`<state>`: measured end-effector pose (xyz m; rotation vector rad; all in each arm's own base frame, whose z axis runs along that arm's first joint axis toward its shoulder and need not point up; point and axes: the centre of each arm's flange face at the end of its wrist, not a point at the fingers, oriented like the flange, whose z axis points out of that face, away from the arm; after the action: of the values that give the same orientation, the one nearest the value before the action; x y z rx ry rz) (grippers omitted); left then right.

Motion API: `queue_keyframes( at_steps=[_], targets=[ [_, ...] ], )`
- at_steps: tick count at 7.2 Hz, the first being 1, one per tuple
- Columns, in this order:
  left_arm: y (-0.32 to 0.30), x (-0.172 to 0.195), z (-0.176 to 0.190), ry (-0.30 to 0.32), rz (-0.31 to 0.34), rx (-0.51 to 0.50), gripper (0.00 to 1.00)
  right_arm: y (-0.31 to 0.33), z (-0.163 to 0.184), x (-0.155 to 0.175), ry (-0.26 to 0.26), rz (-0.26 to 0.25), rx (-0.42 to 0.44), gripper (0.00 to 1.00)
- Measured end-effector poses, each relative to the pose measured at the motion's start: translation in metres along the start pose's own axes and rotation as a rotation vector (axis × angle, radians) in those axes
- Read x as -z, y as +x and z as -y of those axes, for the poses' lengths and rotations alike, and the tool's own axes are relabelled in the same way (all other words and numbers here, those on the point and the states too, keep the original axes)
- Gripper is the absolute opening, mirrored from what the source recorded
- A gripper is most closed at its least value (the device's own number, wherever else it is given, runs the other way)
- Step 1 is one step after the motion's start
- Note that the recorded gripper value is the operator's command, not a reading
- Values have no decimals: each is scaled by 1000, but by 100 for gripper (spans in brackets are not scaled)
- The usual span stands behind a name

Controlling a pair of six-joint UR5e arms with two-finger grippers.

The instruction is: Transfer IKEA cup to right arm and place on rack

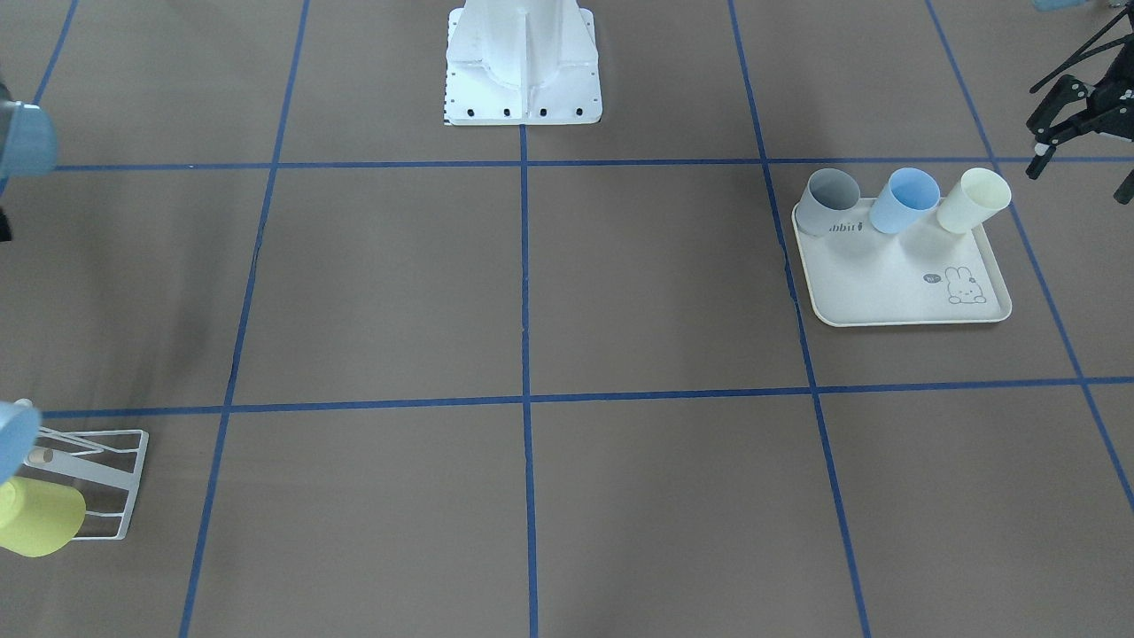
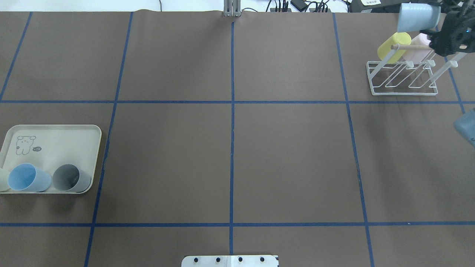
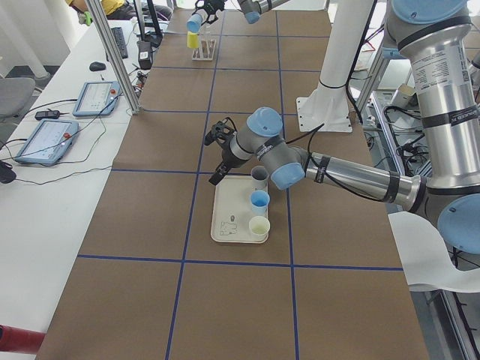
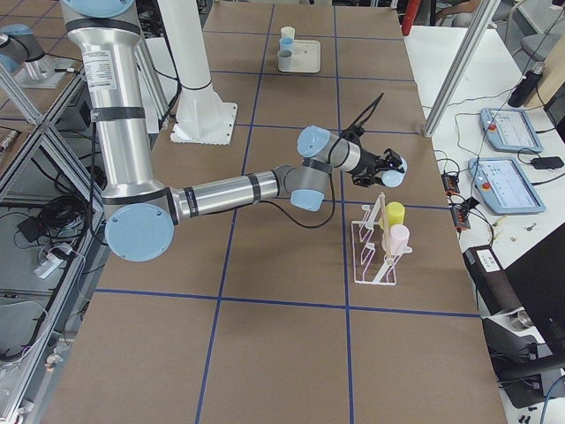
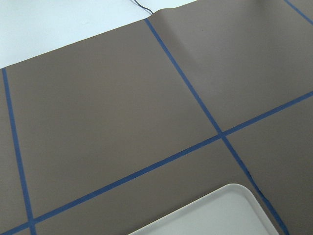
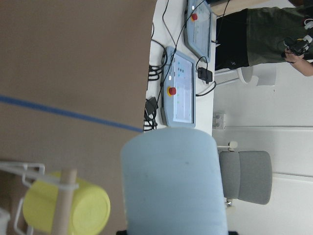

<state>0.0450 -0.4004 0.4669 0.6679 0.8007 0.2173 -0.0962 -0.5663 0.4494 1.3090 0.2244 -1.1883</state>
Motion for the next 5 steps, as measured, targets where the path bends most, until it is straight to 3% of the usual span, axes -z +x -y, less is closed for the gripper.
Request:
queue_keyframes(
  at_steps=[2,5],
  targets=[
    [-2,0,-1,0,1,3,100,22,-58,11,-131,48,271,0],
    [-2,0,0,3,0,4,100,29,-89,-16,-215,127,596,0]
  ],
)
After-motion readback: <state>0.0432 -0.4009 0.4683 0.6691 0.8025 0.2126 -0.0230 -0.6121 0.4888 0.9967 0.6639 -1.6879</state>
